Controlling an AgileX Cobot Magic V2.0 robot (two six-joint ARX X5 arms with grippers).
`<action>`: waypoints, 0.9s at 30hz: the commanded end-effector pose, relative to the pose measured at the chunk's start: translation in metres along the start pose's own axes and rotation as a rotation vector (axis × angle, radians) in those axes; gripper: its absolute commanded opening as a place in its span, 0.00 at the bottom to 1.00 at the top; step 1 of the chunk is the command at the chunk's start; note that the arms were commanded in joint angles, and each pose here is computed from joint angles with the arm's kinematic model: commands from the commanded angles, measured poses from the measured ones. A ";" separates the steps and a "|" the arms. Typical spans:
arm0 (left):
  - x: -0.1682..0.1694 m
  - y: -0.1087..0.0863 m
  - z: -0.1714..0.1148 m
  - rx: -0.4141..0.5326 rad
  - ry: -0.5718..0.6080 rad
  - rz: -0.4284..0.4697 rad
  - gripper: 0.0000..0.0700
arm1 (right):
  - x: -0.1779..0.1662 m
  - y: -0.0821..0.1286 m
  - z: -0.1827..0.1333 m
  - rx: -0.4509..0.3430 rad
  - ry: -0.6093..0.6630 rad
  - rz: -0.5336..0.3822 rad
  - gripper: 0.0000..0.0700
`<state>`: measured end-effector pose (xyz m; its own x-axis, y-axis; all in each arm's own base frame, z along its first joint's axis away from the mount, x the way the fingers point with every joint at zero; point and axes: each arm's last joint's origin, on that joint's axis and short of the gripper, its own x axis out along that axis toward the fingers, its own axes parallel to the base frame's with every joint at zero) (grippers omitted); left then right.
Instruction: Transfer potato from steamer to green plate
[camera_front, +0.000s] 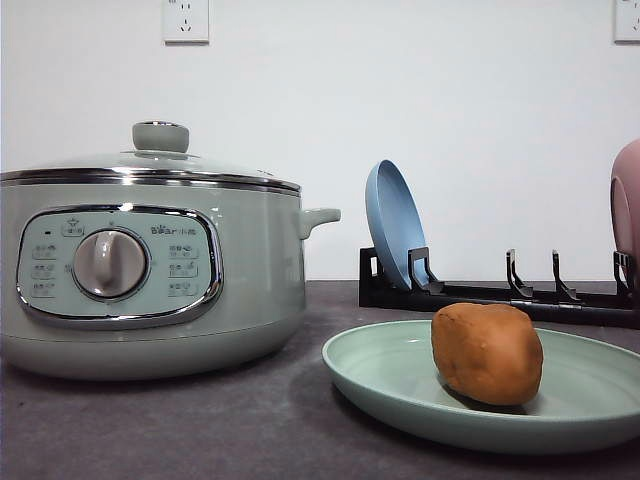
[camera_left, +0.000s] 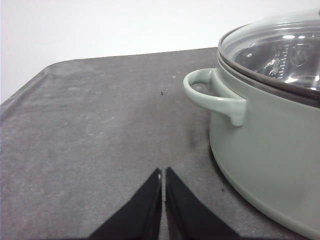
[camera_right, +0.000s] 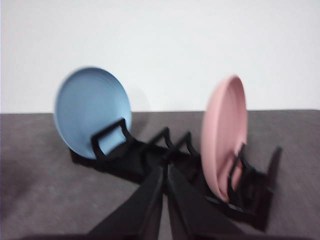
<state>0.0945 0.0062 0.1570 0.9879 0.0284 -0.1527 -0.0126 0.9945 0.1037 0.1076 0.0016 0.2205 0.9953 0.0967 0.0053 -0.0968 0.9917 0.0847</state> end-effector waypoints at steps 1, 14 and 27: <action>0.002 -0.001 -0.007 -0.003 0.028 -0.002 0.01 | -0.002 -0.002 -0.007 -0.023 -0.023 -0.013 0.01; 0.002 -0.001 -0.007 -0.003 0.027 -0.002 0.01 | -0.010 -0.007 -0.054 -0.016 0.013 -0.045 0.01; 0.002 -0.001 -0.007 -0.003 0.027 -0.002 0.01 | -0.012 -0.008 -0.069 0.002 0.160 -0.056 0.01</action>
<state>0.0945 0.0062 0.1569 0.9878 0.0288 -0.1531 -0.0129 0.9945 0.1038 0.0957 -0.0017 0.1529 0.9865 0.0553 -0.1540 -0.0418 0.9951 0.0895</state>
